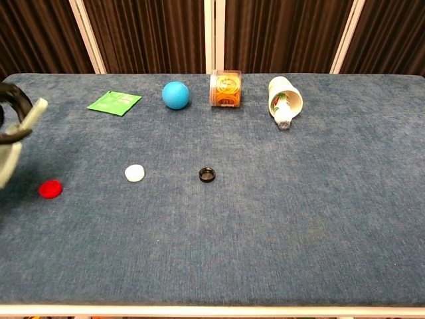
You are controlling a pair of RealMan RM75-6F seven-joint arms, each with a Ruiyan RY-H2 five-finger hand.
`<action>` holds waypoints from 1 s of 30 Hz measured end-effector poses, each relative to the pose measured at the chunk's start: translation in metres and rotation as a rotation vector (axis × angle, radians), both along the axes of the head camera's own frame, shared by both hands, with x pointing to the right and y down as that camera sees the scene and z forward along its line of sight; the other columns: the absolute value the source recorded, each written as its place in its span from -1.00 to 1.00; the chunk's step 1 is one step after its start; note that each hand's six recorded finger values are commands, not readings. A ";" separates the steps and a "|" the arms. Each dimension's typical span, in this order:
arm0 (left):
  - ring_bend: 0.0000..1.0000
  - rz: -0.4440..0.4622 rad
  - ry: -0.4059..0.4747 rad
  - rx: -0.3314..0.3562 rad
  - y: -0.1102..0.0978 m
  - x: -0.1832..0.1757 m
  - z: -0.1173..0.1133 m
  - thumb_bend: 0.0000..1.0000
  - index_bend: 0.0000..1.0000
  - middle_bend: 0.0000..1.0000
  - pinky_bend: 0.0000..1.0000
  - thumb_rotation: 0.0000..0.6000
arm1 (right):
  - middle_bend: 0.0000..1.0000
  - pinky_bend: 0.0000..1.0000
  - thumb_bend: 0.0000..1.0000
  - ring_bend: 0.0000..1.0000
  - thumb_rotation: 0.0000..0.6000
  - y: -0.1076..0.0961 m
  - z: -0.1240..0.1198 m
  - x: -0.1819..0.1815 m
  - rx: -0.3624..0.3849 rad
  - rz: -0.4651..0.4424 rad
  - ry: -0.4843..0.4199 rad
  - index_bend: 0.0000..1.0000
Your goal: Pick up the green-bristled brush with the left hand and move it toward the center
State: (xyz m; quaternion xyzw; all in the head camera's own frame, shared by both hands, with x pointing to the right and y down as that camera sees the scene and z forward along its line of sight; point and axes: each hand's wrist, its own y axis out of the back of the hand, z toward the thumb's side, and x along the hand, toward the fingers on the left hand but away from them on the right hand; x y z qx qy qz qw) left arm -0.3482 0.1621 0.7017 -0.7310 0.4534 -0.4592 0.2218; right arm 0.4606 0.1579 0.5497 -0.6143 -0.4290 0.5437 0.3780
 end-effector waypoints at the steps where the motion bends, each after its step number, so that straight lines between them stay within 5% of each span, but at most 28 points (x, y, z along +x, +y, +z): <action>1: 0.42 -0.003 0.011 -0.006 0.005 0.004 0.003 -0.10 0.10 0.17 0.74 1.00 | -0.94 -1.00 -0.71 -1.00 1.00 0.000 0.000 0.000 0.000 0.000 0.000 -1.00; 9: 0.42 -0.025 0.069 -0.009 0.017 0.032 0.013 -0.10 0.09 0.16 0.74 1.00 | -0.94 -1.00 -0.71 -1.00 1.00 0.003 -0.001 0.003 -0.001 0.012 0.003 -1.00; 30: 0.41 0.047 0.262 -0.040 -0.023 0.144 0.034 -0.10 0.09 0.15 0.73 1.00 | -0.94 -1.00 -0.71 -1.00 1.00 0.009 -0.001 0.009 -0.002 0.029 0.000 -1.00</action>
